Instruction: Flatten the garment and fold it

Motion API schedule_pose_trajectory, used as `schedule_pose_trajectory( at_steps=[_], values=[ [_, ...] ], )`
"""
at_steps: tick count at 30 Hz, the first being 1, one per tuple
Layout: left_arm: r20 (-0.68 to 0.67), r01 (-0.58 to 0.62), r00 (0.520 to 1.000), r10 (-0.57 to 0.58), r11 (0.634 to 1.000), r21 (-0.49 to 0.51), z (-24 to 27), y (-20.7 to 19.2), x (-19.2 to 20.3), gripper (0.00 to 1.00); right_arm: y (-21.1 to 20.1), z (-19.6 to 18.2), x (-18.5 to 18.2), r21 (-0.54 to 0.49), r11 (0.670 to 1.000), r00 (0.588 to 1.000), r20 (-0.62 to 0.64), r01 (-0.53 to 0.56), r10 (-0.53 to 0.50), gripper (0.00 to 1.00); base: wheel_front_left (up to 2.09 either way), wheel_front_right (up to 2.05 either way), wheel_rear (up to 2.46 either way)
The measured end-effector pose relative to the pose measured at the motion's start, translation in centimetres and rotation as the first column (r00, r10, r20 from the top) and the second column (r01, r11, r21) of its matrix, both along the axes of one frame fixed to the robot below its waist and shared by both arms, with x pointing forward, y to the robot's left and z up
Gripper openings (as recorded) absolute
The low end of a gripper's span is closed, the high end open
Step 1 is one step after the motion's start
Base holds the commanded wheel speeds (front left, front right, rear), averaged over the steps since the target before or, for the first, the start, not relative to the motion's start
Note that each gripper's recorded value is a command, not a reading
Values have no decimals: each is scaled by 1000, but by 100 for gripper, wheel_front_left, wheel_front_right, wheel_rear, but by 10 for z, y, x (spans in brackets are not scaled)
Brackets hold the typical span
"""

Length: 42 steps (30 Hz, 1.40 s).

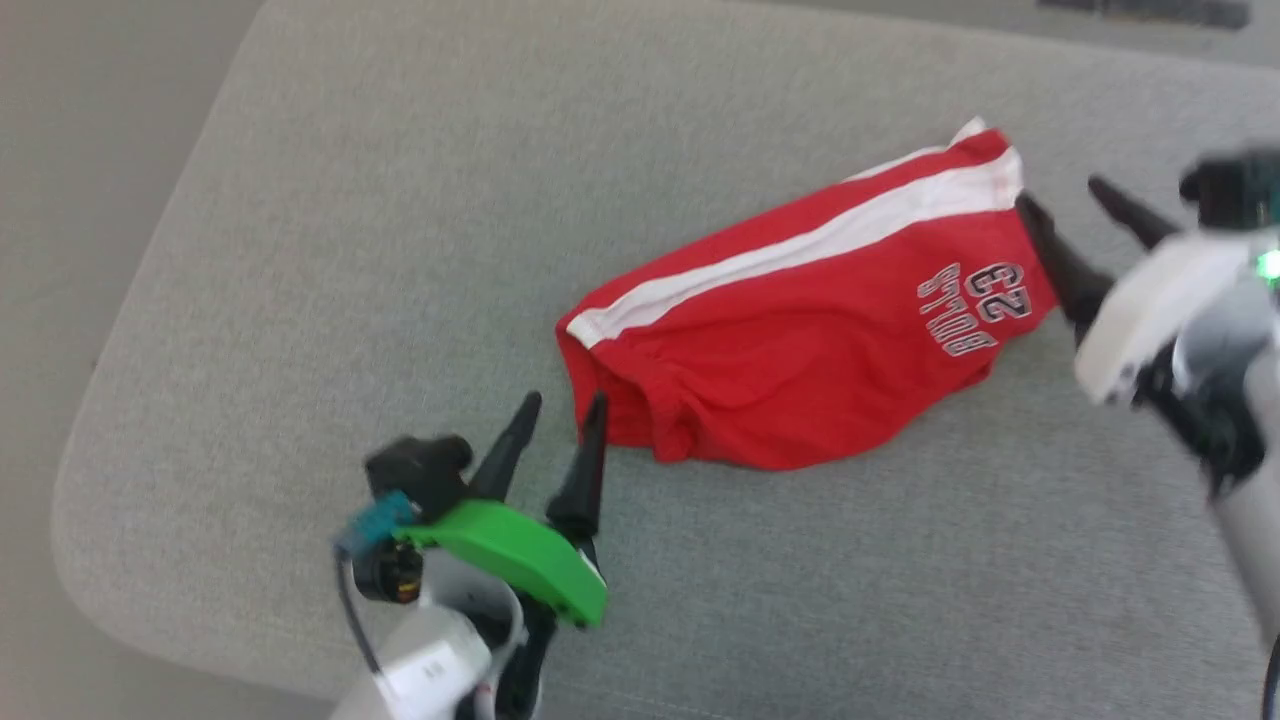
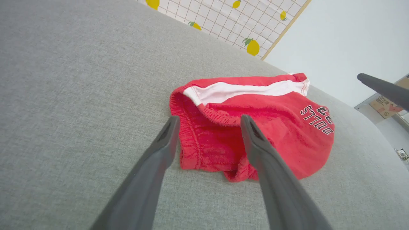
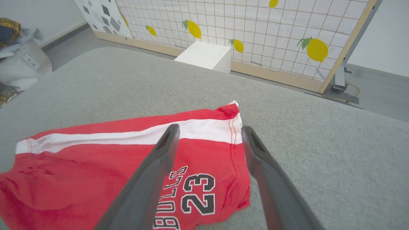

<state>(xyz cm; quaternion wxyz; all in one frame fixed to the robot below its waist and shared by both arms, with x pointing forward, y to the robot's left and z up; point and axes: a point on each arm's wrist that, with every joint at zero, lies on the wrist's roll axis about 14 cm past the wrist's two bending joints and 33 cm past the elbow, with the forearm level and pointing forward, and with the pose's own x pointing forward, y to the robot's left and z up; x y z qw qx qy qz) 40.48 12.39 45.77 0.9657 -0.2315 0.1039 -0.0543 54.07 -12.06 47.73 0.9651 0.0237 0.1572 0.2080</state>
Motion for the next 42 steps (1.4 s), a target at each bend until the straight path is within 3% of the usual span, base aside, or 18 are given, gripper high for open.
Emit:
schedule_pose_trajectory(
  at_steps=[5,9,14,24,25,27,34,42],
  values=[
    [63,102,992,-107,992,79,9,-28,-13,100,-13,11,-41,113,990,990,106,84,-96,100,0,0,0],
    [27,172,984,-178,974,149,-12,-48,-20,100,-25,7,-88,202,960,967,127,192,-221,100,0,0,0],
    [-48,149,989,-143,971,184,-36,-49,-14,100,-39,22,-112,226,937,935,176,267,-309,100,0,0,0],
    [-235,120,969,-71,971,205,-73,-41,2,100,-48,20,-121,204,930,925,168,307,-342,100,0,0,0],
    [-249,130,965,-77,971,202,-75,-43,3,58,-48,19,-121,201,930,925,166,308,-342,100,0,0,0],
    [-276,157,956,-100,969,190,-79,-48,2,1,-48,17,-121,192,932,928,159,307,-338,100,0,0,0],
    [-287,206,946,-151,964,171,-79,-56,1,0,-43,3,-112,129,949,946,116,288,-303,100,0,0,0],
    [-271,216,948,-168,964,158,-76,-57,4,0,-40,-12,-53,64,952,953,30,298,-300,100,0,0,0]
  ],
)
